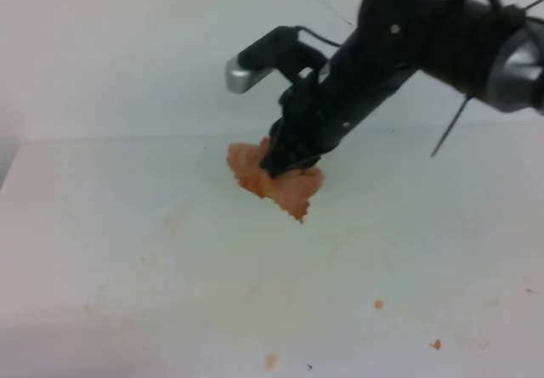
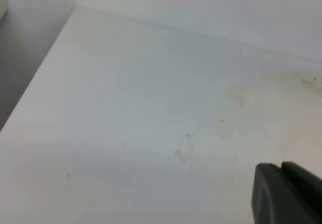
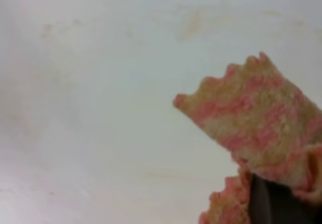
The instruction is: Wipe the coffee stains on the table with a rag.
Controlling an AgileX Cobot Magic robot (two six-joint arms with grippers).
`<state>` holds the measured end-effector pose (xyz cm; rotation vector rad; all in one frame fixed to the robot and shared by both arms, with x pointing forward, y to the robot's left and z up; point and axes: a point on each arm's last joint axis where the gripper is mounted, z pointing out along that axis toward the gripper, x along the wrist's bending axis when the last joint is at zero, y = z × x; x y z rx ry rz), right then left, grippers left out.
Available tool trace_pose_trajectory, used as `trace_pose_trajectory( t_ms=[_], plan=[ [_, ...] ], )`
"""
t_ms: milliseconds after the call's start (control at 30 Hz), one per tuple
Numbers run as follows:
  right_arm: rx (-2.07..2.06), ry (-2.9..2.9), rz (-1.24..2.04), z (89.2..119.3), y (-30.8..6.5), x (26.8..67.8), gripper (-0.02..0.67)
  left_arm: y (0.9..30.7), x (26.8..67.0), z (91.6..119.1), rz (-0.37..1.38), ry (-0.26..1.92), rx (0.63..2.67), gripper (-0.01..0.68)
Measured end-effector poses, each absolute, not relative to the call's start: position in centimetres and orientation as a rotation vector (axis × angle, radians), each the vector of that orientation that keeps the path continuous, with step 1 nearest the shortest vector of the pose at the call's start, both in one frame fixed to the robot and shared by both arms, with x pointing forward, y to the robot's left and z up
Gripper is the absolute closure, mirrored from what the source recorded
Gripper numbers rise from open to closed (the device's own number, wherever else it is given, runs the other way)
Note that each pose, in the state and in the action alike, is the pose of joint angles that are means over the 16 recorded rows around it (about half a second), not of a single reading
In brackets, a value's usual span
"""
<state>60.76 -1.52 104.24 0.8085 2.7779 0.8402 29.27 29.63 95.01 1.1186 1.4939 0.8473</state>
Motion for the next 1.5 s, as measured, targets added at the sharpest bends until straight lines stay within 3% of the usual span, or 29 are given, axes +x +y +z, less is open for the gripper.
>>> trace_pose_trajectory(
  t_ms=[167, 533, 767, 1033, 1167, 1500],
  plan=[
    [0.932, 2.670, 0.839, 104.9, -6.2, 60.3, 0.604, 29.6, 29.3, 95.0, 0.847, 1.494, 1.119, 0.672],
    [1.144, 2.597, 0.731, 99.5, -12.4, 57.2, 0.579, 29.6, 29.3, 95.0, 0.847, 1.494, 1.119, 0.672],
    [1.164, 2.600, 0.710, 99.2, -13.1, 56.3, 0.439, 29.6, 29.3, 95.0, 0.847, 1.494, 1.119, 0.672],
    [1.098, 2.574, 0.764, 103.9, -13.3, 55.6, 0.279, 29.6, 29.3, 95.0, 0.847, 1.494, 1.119, 0.672],
    [1.047, 2.541, 0.801, 107.8, -13.9, 54.4, 0.320, 29.6, 29.3, 95.0, 0.847, 1.494, 1.119, 0.672],
    [1.012, 2.384, 0.921, 116.6, -16.5, 49.3, 0.575, 29.6, 29.3, 95.0, 0.847, 1.494, 1.119, 0.672]
  ],
)
